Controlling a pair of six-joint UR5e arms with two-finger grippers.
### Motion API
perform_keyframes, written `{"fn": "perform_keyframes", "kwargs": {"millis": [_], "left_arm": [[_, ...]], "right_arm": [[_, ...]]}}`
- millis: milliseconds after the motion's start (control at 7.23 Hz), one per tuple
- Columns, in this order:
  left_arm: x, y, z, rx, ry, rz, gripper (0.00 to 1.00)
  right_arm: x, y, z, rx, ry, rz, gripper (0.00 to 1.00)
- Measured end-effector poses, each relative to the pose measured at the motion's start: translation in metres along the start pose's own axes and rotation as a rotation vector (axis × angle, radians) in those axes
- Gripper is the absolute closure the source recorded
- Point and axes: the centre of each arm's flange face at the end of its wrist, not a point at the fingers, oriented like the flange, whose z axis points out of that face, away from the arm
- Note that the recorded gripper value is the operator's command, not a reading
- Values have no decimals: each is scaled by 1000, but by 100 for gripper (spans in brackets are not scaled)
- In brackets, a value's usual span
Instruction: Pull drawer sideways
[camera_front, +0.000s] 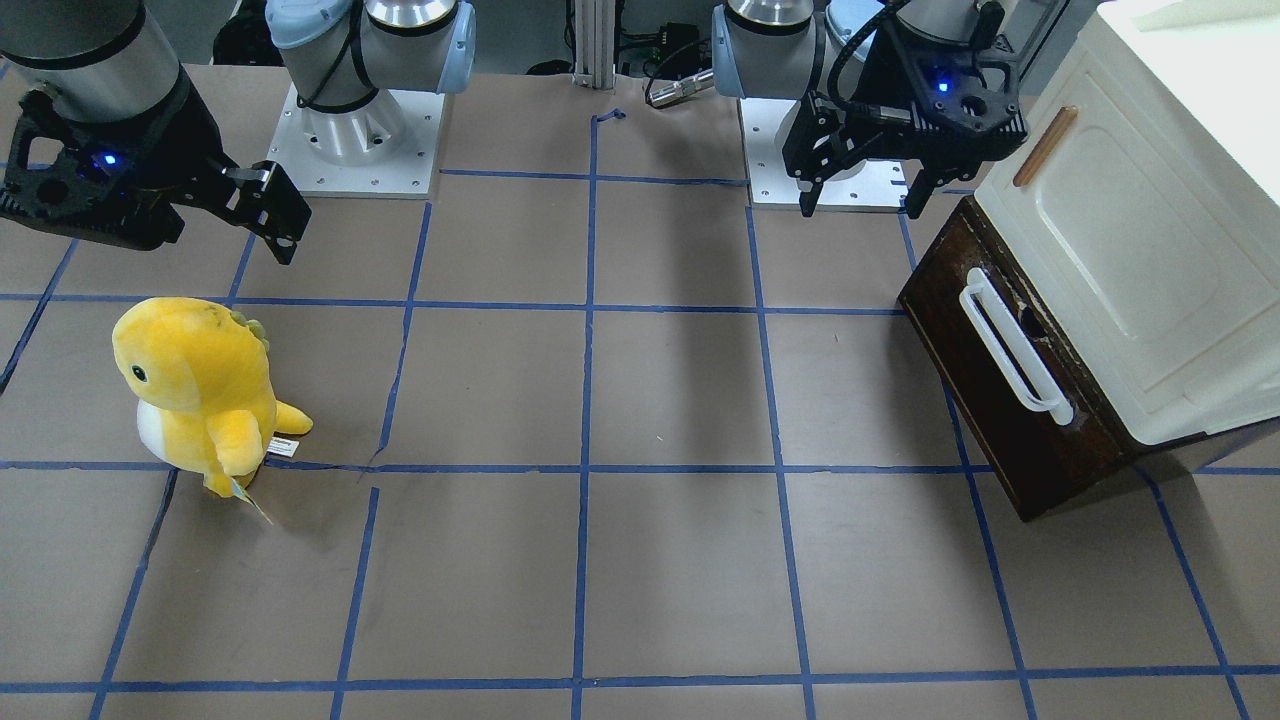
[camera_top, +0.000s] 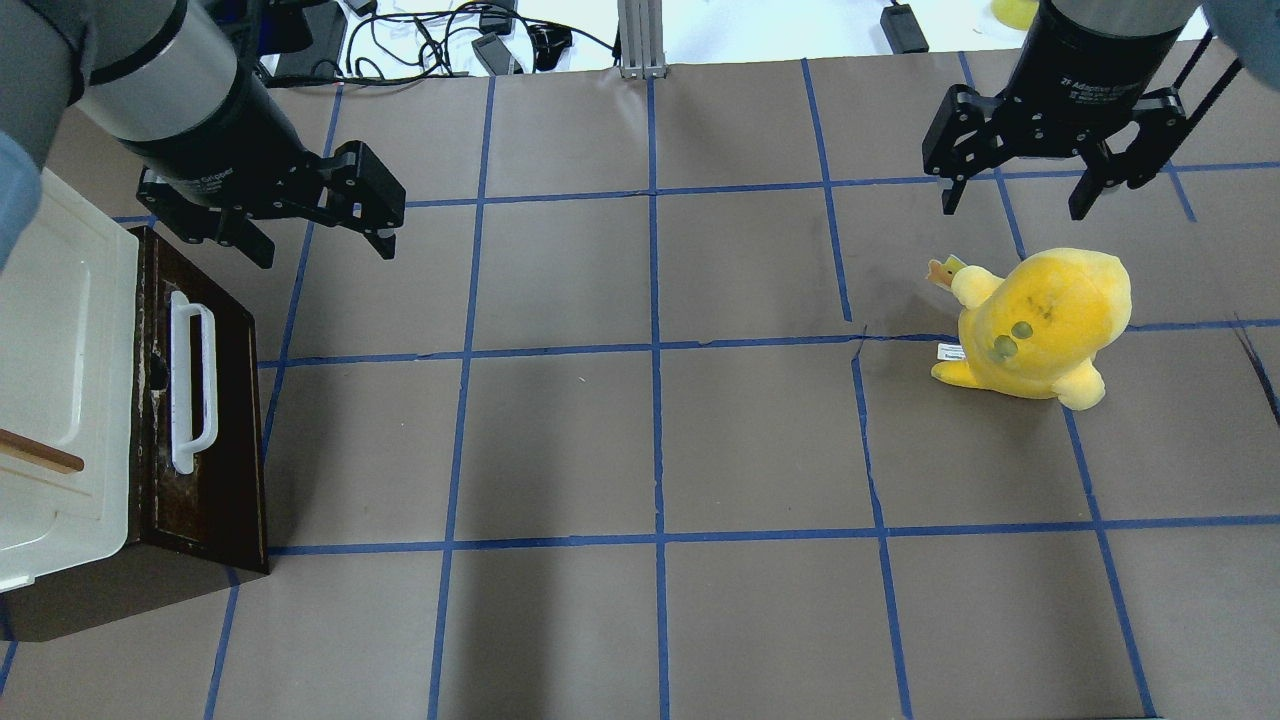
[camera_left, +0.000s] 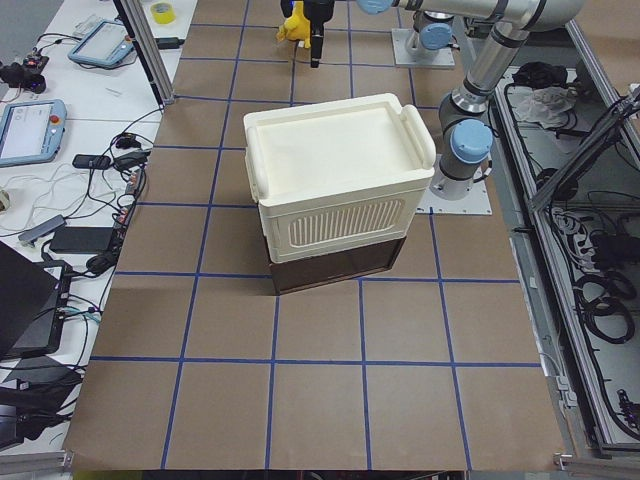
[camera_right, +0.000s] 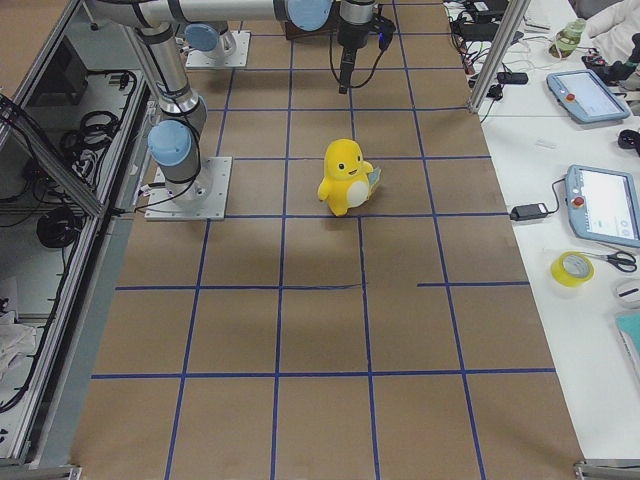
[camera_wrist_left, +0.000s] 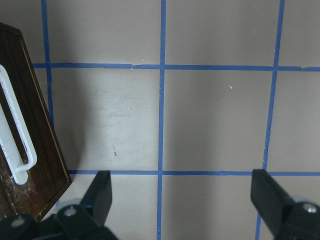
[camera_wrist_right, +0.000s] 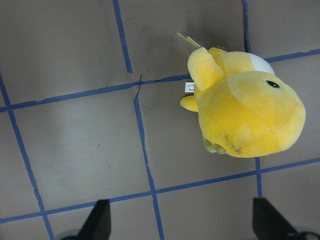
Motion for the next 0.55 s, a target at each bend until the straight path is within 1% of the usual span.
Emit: {"fn": "perform_keyframes", "kwargs": {"millis": [277, 415, 553], "left_arm": [[-1, -4, 4, -7, -4, -10, 0], [-1, -12, 15, -22, -7, -14, 0], [-1, -22, 34, -53, -26, -14, 0]], "right_arm": [[0, 0, 0, 0, 0, 0, 0], [0, 0, 0, 0, 0, 0, 0], [0, 0, 0, 0, 0, 0, 0]]}}
